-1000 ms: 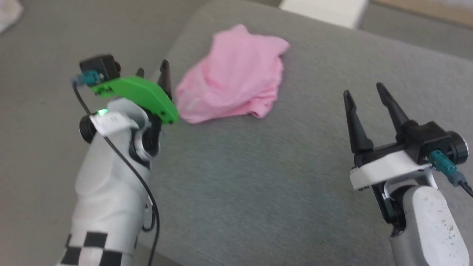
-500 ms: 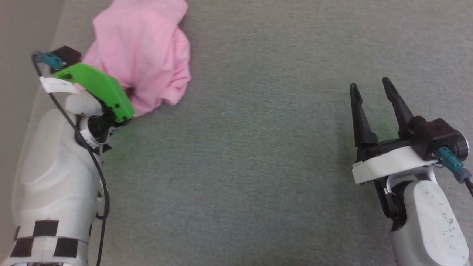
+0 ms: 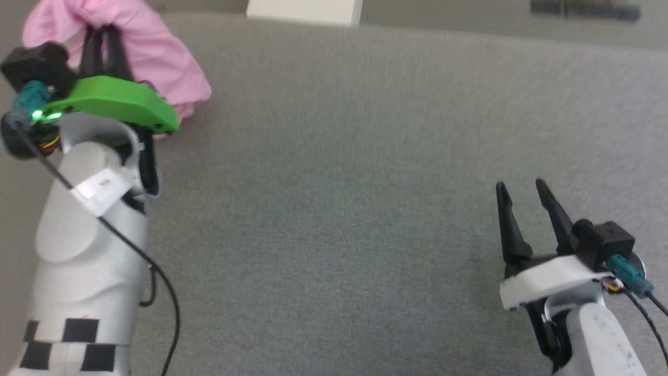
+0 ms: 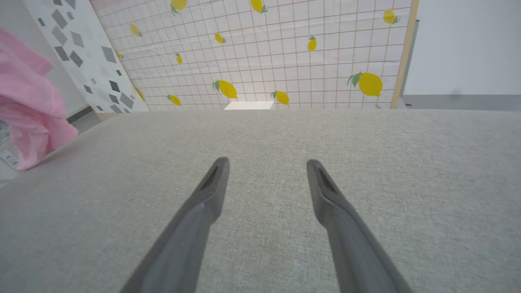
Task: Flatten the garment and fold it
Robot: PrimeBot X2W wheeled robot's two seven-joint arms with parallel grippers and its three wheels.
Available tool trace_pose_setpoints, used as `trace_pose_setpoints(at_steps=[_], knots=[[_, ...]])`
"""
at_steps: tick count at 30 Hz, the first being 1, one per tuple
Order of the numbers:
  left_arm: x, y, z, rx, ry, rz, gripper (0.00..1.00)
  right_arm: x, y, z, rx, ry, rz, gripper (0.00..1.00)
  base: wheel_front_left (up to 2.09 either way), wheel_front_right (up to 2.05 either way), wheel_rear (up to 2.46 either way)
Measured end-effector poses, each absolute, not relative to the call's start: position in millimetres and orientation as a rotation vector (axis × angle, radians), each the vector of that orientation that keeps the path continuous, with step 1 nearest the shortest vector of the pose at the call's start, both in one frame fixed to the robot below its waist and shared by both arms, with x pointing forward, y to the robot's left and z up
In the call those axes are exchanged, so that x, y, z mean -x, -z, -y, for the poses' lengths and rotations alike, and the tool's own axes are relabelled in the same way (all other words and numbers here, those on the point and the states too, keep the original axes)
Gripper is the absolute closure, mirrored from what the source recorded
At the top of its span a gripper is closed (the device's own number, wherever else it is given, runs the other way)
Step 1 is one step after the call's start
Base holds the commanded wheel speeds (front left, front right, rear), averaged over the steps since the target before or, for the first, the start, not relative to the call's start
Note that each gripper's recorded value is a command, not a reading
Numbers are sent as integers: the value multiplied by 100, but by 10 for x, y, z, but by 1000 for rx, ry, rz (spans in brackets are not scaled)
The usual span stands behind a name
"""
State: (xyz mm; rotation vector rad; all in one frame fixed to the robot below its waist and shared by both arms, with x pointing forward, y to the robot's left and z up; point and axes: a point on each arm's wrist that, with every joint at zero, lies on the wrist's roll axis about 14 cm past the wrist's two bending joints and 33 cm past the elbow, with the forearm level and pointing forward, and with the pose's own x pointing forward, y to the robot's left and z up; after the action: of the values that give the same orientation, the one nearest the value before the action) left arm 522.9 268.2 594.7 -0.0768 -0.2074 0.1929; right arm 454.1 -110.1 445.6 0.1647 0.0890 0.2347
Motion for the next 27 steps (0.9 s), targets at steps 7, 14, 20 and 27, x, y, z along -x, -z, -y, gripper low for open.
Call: trace_pose_setpoints(at_steps=[7, 14, 20, 27], knots=[[-4932, -7143, -1787, 83, 52, 525, 100, -4218, -4811, 1391, -152, -163, -10, 0, 0, 0, 0], [-4680, -7430, -644, 122, 351, 574, 100, -3943, -5146, 1889, -122, -34, 73, 0, 0, 0, 0], [-4607, -5972, 450, 11, 622, 10, 100, -3626, -5295, 2382, -103, 107, 110, 0, 0, 0, 0], [-4044, -4253, 488, -163, 681, -710, 100, -3463, -5247, 2562, -99, 167, 96, 0, 0, 0, 0]])
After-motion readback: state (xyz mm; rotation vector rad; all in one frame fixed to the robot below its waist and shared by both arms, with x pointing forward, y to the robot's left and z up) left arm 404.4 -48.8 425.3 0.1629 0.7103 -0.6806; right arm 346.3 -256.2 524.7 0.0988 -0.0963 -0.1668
